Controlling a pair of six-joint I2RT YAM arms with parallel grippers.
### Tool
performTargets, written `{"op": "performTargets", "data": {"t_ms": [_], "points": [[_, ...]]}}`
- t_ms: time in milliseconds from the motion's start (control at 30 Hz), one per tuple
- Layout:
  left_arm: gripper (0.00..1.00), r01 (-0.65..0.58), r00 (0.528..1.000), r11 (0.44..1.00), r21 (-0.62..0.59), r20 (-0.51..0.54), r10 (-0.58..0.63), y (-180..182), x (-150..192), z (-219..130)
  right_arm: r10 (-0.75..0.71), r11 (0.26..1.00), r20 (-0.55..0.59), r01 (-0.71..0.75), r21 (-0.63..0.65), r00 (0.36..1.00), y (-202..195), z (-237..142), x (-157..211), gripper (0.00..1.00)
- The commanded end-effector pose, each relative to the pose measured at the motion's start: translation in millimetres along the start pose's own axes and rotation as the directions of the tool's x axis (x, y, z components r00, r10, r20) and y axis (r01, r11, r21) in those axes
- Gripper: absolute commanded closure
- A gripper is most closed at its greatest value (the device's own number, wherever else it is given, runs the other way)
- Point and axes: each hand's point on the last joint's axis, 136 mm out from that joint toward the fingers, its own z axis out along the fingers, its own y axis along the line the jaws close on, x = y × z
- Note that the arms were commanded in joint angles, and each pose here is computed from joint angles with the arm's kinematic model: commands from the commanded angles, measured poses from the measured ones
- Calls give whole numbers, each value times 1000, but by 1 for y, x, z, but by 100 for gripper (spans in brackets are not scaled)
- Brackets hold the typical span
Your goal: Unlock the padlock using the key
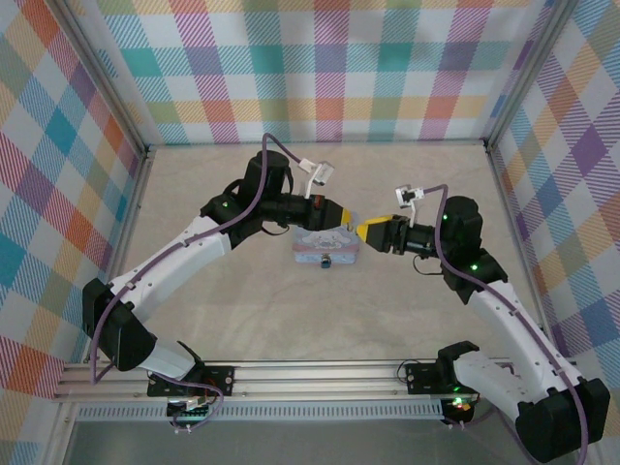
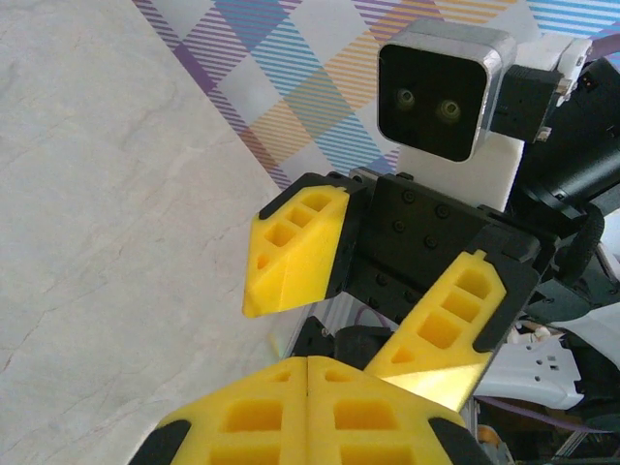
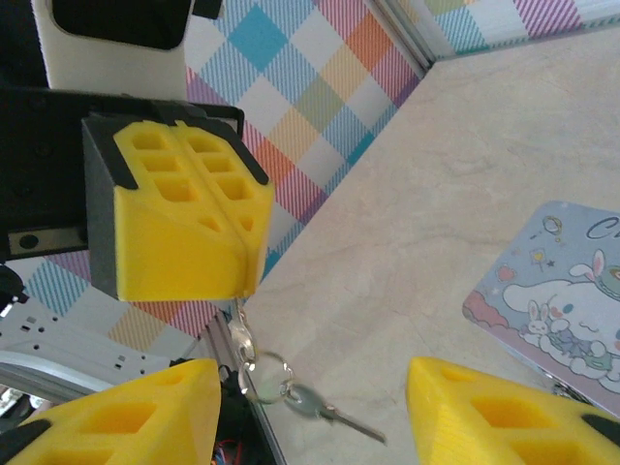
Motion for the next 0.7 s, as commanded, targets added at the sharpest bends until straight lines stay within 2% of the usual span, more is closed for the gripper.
{"op": "performTargets", "data": {"t_ms": [0, 100, 333, 567, 667], "points": [[100, -22, 999, 1000, 21, 31, 21, -9, -9, 0, -33, 998, 25, 34, -59, 999, 15, 6, -7, 44], [100, -18, 999, 1000, 24, 35, 17, -9, -9, 1, -42, 996, 22, 44, -76, 999, 20, 11, -6, 45], [100, -15, 999, 1000, 24, 41, 14, -9, -10, 0, -44, 994, 1, 44, -97, 999, 23, 17, -2, 60], [100, -14, 999, 1000, 25, 42, 13, -9, -9, 0, -43, 995, 5, 44, -88, 999, 20, 19, -1, 70], [100, -13, 999, 1000, 23, 43, 12, -8, -10, 0, -43, 996, 6, 44, -78, 999, 18, 19, -1, 78]]}}
